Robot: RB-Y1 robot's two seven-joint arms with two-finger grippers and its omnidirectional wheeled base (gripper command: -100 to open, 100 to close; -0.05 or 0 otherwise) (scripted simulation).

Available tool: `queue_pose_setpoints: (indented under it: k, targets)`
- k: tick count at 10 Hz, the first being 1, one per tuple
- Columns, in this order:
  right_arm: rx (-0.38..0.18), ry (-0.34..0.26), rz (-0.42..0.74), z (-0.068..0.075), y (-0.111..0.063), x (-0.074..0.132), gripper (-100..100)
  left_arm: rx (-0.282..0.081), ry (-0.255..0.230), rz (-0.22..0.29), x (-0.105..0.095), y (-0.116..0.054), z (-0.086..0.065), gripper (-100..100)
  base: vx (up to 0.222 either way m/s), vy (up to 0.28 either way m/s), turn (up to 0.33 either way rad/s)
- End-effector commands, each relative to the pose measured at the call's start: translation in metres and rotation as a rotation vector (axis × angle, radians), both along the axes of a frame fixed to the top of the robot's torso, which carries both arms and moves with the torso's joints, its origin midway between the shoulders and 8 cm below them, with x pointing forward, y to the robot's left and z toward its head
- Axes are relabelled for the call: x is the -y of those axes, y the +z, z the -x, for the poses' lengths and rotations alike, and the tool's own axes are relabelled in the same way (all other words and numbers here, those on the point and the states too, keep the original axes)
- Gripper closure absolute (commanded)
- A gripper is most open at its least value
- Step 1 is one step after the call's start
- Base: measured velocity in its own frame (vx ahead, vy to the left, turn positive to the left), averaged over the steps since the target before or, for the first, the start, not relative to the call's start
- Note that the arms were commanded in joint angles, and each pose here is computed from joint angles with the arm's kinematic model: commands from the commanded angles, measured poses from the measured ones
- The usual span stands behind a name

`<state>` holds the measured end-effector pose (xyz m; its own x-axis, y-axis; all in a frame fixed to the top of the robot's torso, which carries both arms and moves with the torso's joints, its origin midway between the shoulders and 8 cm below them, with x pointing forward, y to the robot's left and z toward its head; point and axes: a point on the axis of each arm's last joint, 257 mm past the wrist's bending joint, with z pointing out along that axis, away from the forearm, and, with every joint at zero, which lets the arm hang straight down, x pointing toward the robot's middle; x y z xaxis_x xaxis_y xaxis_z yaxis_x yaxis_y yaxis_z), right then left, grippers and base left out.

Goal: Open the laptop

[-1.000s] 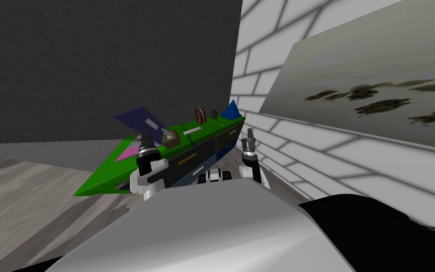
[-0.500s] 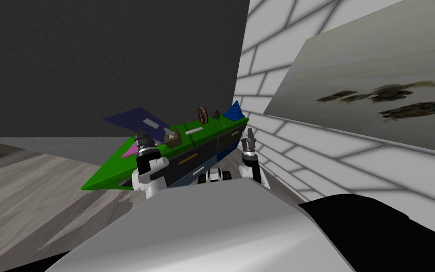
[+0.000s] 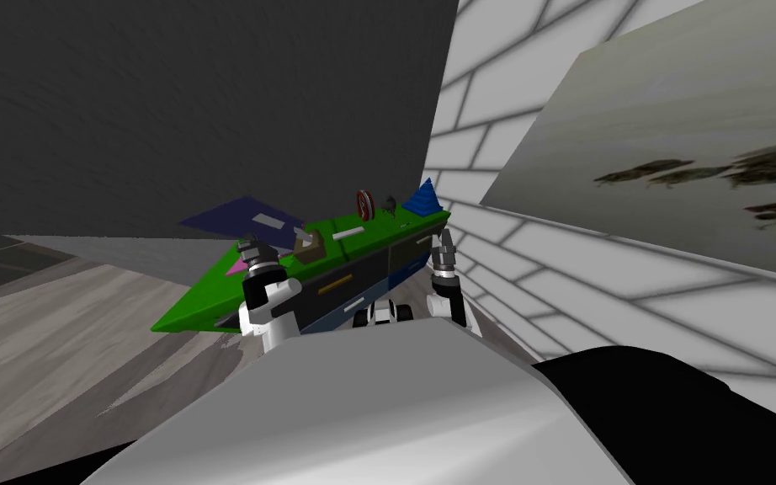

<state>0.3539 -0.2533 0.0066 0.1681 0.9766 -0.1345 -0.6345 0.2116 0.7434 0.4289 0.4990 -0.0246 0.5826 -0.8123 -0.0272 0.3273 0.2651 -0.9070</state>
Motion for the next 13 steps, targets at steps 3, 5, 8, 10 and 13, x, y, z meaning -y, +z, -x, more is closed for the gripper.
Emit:
queue_pose_setpoints:
  k: [3, 5, 8, 10, 13]
  targets:
    - [0.000, 0.000, 0.000, 0.000, 0.000, 0.000, 0, 0.084, -0.054, 0.179, -0.014, -0.015, -0.006, 100, 0.026, -0.039, 0.102]
    - [0.000, 0.000, 0.000, 0.000, 0.000, 0.000, 0, 0.122, -0.075, 0.254, -0.019, -0.021, -0.009, 100, 0.029, -0.036, 0.107]
    - [0.000, 0.000, 0.000, 0.000, 0.000, 0.000, 0, 0.155, -0.097, 0.346, -0.029, -0.030, -0.013, 100, 0.023, -0.032, 0.096]
    - [0.000, 0.000, 0.000, 0.000, 0.000, 0.000, 0, 0.149, -0.094, 0.307, -0.027, -0.004, -0.010, -100, 0.014, -0.022, 0.009]
    - [0.000, 0.000, 0.000, 0.000, 0.000, 0.000, 0, 0.149, -0.096, 0.305, -0.028, 0.014, -0.008, -100, 0.009, -0.001, 0.004]
